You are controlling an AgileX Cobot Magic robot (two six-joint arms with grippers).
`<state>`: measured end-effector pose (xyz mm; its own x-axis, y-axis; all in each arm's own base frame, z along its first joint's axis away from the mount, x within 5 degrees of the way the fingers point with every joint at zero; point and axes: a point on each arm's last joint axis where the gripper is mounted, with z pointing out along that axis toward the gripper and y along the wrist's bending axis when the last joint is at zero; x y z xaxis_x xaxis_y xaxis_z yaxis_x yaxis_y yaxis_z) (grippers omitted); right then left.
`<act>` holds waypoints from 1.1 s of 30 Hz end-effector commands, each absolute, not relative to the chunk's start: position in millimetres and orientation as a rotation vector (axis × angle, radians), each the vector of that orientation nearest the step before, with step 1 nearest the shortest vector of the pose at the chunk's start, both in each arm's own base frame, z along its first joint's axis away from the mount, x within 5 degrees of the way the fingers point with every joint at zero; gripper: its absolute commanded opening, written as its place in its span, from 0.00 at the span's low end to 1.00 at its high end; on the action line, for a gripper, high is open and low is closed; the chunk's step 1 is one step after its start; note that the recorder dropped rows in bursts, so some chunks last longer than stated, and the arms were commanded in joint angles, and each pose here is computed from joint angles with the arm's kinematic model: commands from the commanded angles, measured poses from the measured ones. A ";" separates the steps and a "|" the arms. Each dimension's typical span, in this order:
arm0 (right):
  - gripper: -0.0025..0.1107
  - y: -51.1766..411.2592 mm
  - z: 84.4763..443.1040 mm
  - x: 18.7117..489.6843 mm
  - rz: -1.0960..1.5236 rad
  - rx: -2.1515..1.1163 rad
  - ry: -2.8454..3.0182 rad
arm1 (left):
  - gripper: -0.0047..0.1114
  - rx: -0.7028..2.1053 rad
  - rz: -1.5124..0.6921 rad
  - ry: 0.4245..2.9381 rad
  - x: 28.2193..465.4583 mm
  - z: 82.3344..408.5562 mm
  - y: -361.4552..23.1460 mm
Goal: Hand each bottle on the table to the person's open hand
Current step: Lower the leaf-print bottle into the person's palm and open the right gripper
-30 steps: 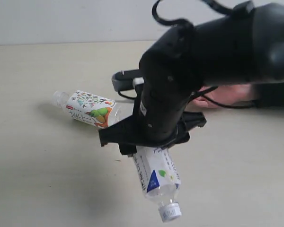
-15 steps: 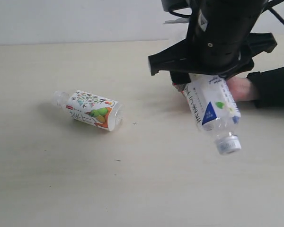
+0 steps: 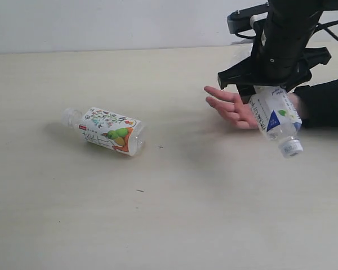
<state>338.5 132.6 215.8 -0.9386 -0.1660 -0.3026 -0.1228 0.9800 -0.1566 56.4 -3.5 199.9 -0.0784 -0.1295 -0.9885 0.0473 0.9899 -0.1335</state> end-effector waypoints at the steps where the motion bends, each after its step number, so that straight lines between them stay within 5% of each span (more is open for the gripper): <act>1: 0.02 128.5 202.8 364.9 -0.196 -0.253 2.785 | 0.09 -0.061 -0.149 1.637 56.2 199.3 -3.6; 23: 0.03 143.4 175.9 410.5 -0.283 -0.388 2.848 | 0.09 -0.061 -0.149 1.637 56.2 199.3 -3.6; 30: 0.23 143.2 175.7 409.6 -0.285 -0.381 2.859 | 0.09 -0.061 -0.149 1.637 56.2 199.3 -3.6; 33: 0.42 143.9 175.4 409.1 -0.271 -0.373 2.865 | 0.09 -0.061 -0.149 1.637 56.2 199.3 -3.6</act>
